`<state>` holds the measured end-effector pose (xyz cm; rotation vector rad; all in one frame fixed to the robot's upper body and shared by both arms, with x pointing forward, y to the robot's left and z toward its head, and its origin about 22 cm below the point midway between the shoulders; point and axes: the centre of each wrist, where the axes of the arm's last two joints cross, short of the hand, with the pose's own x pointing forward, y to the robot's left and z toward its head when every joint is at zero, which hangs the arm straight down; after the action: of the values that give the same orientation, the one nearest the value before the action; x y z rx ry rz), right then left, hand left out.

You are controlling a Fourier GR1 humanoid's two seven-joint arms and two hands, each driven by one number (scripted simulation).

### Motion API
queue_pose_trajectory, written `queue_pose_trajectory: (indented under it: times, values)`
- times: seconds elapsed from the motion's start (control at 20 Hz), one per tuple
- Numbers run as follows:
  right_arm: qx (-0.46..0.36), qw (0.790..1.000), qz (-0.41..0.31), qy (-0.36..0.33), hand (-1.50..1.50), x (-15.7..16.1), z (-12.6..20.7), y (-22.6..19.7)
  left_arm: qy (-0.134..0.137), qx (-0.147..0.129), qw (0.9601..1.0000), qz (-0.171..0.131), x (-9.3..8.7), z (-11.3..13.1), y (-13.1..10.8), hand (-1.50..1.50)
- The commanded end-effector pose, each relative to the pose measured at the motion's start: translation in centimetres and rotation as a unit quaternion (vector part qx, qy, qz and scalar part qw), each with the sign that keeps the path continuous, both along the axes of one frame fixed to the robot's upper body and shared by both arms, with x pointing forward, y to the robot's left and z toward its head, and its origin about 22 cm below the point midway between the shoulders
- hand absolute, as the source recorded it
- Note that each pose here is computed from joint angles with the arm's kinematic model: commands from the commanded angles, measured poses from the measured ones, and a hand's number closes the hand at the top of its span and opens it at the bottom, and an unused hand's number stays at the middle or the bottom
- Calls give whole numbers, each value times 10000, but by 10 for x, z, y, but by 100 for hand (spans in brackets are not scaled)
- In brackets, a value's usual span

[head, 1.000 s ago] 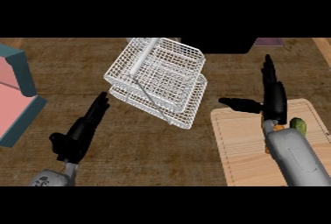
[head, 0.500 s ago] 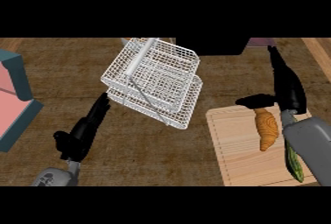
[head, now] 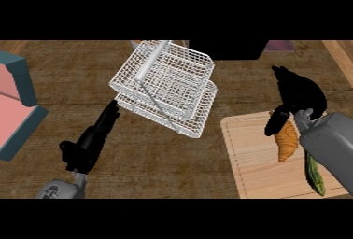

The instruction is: Pick the croissant from the cutting board and place it in the tiered basket

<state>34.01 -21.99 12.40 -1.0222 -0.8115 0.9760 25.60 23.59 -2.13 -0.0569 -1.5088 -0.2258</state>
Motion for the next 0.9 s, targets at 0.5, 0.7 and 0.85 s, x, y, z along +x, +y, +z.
queue_pose_trajectory:
  times: [0.5,0.7,0.85]
  values:
    - [-658,9951,-734,118,-150,-34,27,66,-152,25,9999,72,17,4,2,0]
    - [-1208,9837,-1116,730,-150,-20,6,31,-93,-41,9999,43,4,-3,0,0]
    - [-1110,9810,-1318,891,-150,-19,-8,23,-155,-99,9998,81,15,6,11,0]
